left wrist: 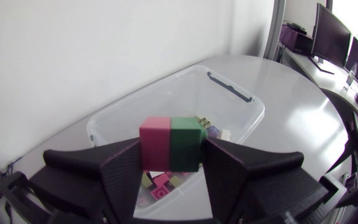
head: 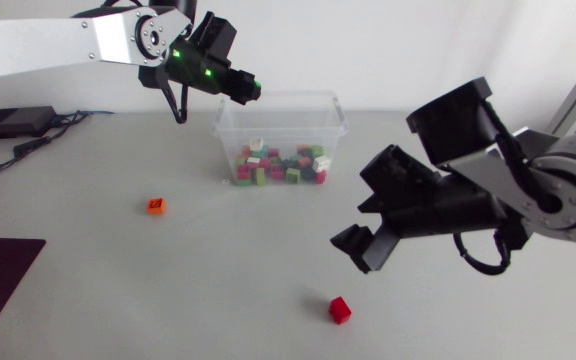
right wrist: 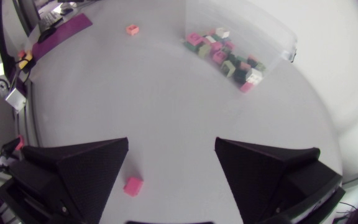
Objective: Place the duplo bricks in the container
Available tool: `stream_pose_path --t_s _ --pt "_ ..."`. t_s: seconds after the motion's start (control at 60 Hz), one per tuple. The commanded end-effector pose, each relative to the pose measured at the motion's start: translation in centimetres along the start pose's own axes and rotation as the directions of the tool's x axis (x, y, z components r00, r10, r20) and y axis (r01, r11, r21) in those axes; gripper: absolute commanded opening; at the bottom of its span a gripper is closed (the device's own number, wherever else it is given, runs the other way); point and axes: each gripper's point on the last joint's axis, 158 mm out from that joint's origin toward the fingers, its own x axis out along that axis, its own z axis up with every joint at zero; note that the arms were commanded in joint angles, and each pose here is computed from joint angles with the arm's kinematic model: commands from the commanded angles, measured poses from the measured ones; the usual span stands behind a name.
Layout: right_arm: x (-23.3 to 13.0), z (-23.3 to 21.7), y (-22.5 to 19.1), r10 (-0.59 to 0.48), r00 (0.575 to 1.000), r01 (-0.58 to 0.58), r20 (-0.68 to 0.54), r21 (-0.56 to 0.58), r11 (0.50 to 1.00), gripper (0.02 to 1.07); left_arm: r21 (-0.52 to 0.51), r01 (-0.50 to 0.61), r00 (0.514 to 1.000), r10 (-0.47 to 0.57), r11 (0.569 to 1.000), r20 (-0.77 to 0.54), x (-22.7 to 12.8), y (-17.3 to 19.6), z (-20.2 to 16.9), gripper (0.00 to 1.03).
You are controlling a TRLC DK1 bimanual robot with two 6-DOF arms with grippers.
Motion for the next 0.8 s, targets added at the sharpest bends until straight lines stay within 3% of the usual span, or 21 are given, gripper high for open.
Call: stream_pose_path --t_s 0.0,0.3,0.367,0.417,0.433,0.483,0.55,0.783 --pt "0.5 -3.0 1.4 0.016 0.996 -0.019 -0.083 -0.026 0.999 1.02 -0.031 0.004 1.0 -0.003 1.0 0.023 1.4 0.5 0.4 0.11" --pt "1.3 -7.2 4.2 0.039 0.97 -0.048 -0.238 -0.029 0.998 1.02 -0.058 -0.037 0.998 0.04 0.998 0.049 3.1 2.1 1.5 0.13" --pt "1.9 -7.9 4.3 0.045 0.96 -0.054 -0.277 -0.026 0.998 1.02 -0.07 -0.042 0.998 0.046 0.997 0.051 3.3 2.5 1.6 0.27" --pt "2.5 -8.6 4.4 0.054 0.946 -0.065 -0.319 -0.023 0.998 1.02 -0.077 -0.046 0.997 0.05 0.996 0.05 3.3 2.8 1.5 0.44" --pt "2.8 -8.8 4.5 0.057 0.94 -0.069 -0.335 -0.025 0.997 1.02 -0.079 -0.05 0.997 0.054 0.996 0.05 3.2 3.0 1.5 0.6" --pt "3.4 -9.4 4.6 0.064 0.927 -0.076 -0.369 -0.018 0.997 1.02 -0.08 -0.059 0.997 0.063 0.995 0.045 3.1 3.3 1.3 0.83" --pt "4.3 -9.9 4.9 0.07 0.909 -0.08 -0.41 -0.007 0.997 1.02 -0.079 -0.078 0.996 0.081 0.994 0.041 2.5 3.9 1.1 0.96" --pt "6.2 -10.6 5.6 0.083 0.862 -0.082 -0.5 0.023 0.996 0.99 -0.075 -0.146 0.989 0.144 0.986 -0.027 -1.7 7.4 -1.0 0.98"
